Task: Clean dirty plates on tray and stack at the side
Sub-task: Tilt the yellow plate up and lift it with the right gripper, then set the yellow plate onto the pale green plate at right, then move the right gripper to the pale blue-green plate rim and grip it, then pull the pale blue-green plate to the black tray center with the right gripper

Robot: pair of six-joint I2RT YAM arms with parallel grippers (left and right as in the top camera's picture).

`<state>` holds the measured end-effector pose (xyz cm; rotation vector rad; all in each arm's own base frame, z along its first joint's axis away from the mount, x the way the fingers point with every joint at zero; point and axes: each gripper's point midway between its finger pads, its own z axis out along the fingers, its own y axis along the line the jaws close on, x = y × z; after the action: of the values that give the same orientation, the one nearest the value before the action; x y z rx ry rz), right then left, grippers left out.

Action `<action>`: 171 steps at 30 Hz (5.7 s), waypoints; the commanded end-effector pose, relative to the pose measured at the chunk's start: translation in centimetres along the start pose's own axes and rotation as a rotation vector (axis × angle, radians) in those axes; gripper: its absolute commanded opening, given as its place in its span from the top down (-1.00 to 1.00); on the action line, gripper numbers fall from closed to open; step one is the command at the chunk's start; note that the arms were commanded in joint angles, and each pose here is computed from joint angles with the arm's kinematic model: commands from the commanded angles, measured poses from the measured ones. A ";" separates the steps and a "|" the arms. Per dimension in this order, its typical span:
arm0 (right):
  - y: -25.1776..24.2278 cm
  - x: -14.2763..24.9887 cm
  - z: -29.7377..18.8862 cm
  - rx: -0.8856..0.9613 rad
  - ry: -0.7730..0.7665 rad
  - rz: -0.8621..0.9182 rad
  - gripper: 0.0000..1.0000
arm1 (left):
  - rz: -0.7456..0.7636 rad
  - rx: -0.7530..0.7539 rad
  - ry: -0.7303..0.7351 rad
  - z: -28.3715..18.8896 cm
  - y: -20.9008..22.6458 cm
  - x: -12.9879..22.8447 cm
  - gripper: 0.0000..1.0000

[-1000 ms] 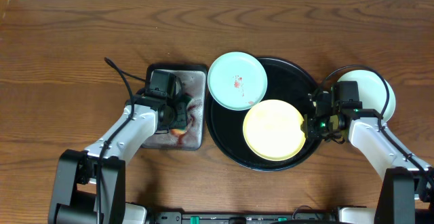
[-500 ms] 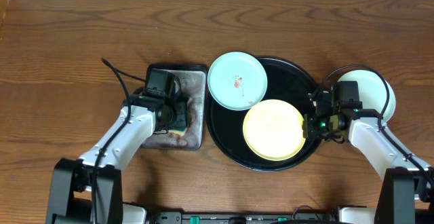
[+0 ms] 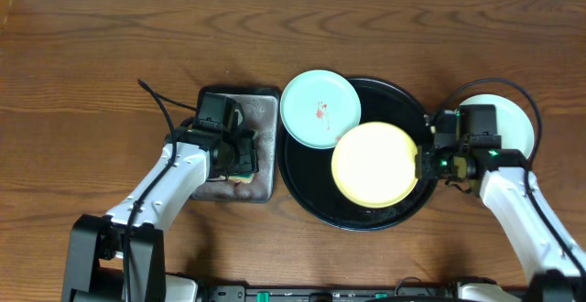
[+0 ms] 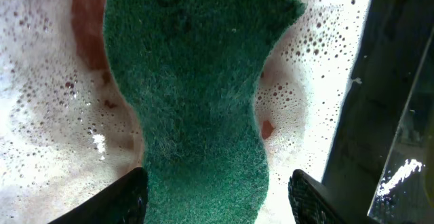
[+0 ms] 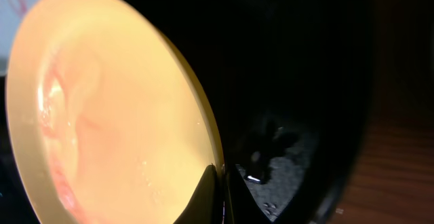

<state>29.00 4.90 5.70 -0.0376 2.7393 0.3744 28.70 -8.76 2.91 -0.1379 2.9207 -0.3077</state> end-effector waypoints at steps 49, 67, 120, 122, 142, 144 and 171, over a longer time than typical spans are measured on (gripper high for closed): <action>10.1 -10.1 -16.1 0.933 -0.641 -0.892 0.98 | 0.011 0.011 -0.019 -0.4 -0.3 -0.5 -0.36; -5.0 -9.3 -9.4 0.408 -0.524 0.214 0.98 | 0.011 0.012 -0.022 -0.4 -0.3 -0.6 -0.36; 7.7 -14.2 -0.9 -0.221 -0.122 -0.272 -0.28 | 0.011 0.012 -0.022 -0.4 -0.3 -0.6 -0.36; 8.7 -14.3 0.9 -0.229 -0.110 -0.299 -0.25 | 0.011 0.012 -0.022 -0.4 -0.3 -0.6 -0.36; 11.4 -13.1 11.3 -0.167 -0.068 -0.402 0.26 | 0.011 0.012 -0.021 -0.4 -0.3 -0.6 -0.70; 11.4 -13.1 11.3 -0.167 -0.064 -0.397 0.36 | 0.011 0.012 -0.021 -0.4 -0.3 -0.6 -0.70; 10.2 -12.1 11.4 -0.125 -0.014 -0.376 0.77 | 0.011 0.012 -0.021 -0.4 -0.3 -0.6 -0.71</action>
<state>43.35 17.36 2.52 -0.5705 2.6139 0.4364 28.88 -8.82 2.96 -0.1365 2.9129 -0.3116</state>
